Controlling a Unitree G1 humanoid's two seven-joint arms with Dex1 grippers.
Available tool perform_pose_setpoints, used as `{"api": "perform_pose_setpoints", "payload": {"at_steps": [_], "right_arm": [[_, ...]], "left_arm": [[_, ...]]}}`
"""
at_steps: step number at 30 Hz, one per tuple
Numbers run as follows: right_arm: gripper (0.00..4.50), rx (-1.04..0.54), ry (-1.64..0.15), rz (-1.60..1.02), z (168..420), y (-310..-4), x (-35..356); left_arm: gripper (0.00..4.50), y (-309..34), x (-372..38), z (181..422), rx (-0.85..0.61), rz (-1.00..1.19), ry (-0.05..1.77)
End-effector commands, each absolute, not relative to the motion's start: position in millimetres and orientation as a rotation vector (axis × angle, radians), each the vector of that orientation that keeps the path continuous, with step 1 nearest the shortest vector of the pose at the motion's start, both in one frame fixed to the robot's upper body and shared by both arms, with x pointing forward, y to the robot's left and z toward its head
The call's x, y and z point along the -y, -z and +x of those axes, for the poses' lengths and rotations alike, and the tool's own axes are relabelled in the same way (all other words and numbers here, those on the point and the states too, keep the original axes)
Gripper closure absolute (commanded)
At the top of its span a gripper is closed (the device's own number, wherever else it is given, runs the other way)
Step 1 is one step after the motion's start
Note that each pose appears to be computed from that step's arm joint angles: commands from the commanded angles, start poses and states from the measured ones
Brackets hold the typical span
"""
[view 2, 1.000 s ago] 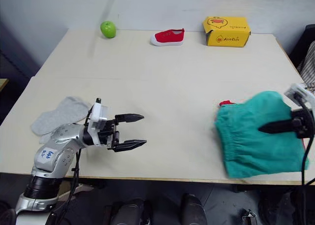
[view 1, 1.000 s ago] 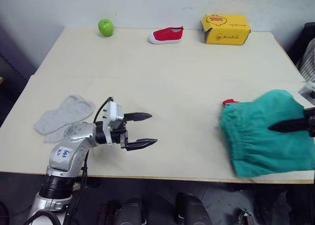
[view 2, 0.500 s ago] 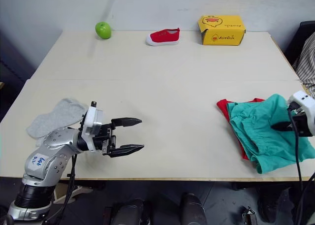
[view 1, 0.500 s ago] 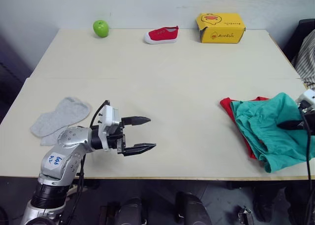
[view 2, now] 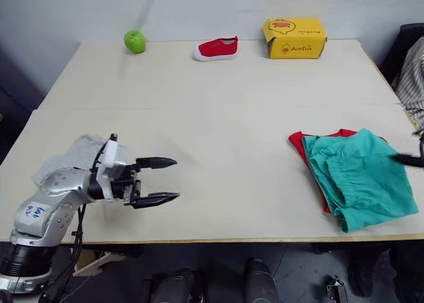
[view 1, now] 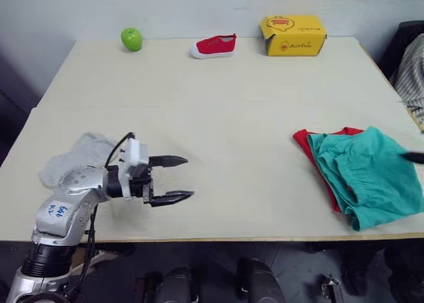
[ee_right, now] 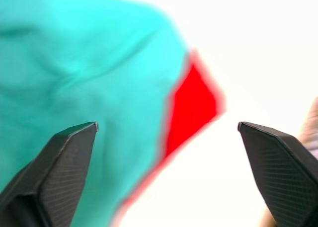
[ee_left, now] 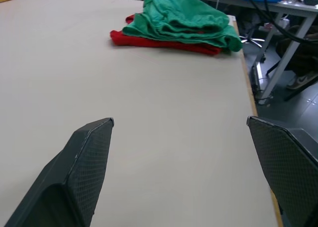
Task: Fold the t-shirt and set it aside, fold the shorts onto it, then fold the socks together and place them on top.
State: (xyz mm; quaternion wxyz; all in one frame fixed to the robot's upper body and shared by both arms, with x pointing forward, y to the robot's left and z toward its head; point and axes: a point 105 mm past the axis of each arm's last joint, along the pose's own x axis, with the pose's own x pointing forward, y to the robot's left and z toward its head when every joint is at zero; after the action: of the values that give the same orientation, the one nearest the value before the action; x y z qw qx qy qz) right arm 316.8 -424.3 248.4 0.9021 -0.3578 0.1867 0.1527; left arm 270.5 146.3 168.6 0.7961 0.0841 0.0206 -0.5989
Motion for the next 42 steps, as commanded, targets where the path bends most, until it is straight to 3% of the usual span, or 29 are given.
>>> {"api": "perform_pose_setpoints", "payload": {"at_steps": [1, 5, 8, 12, 15, 22, 26, 29, 32, 35, 42], "right_arm": [[0.02, -0.117, -0.298, -0.861, 322, -301, 408], [0.02, 0.053, -0.534, -0.831, 326, -307, 363], [0.02, 0.153, -0.694, -0.807, 326, -290, 325], [0.02, 0.225, -0.934, -0.575, 309, -246, 255], [0.02, 0.269, -0.997, -0.453, 294, -217, 214], [0.02, 0.387, -1.001, -0.365, 278, -170, 166], [0.02, 0.494, -1.010, -0.344, 258, -168, 156], [0.02, 0.477, -1.025, -0.298, 255, -165, 152], [0.02, 0.450, -1.048, -0.277, 252, -161, 149], [0.02, 0.447, -1.021, -0.273, 254, -163, 152], [0.02, 0.438, -1.086, -0.271, 255, -161, 148]], "left_arm": [[0.00, -173, -161, 269, -0.029, 0.216, 1.256], [0.00, -170, -186, 277, 0.002, 0.246, 1.129], [0.00, -165, -211, 283, 0.026, 0.235, 0.989], [0.00, -156, -248, 280, 0.025, 0.328, 0.799], [0.00, -156, -279, 267, 0.041, 0.358, 0.640], [0.00, -138, -365, 197, -0.033, 0.330, 0.219], [0.00, -128, -413, 140, -0.107, 0.295, -0.055], [0.00, -109, -437, 97, -0.211, 0.203, -0.217], [0.00, -104, -445, 76, -0.253, 0.155, -0.298], [0.00, -114, -440, 83, -0.230, 0.127, -0.281], [0.00, -148, -383, 181, -0.222, 0.194, 0.044]]}}
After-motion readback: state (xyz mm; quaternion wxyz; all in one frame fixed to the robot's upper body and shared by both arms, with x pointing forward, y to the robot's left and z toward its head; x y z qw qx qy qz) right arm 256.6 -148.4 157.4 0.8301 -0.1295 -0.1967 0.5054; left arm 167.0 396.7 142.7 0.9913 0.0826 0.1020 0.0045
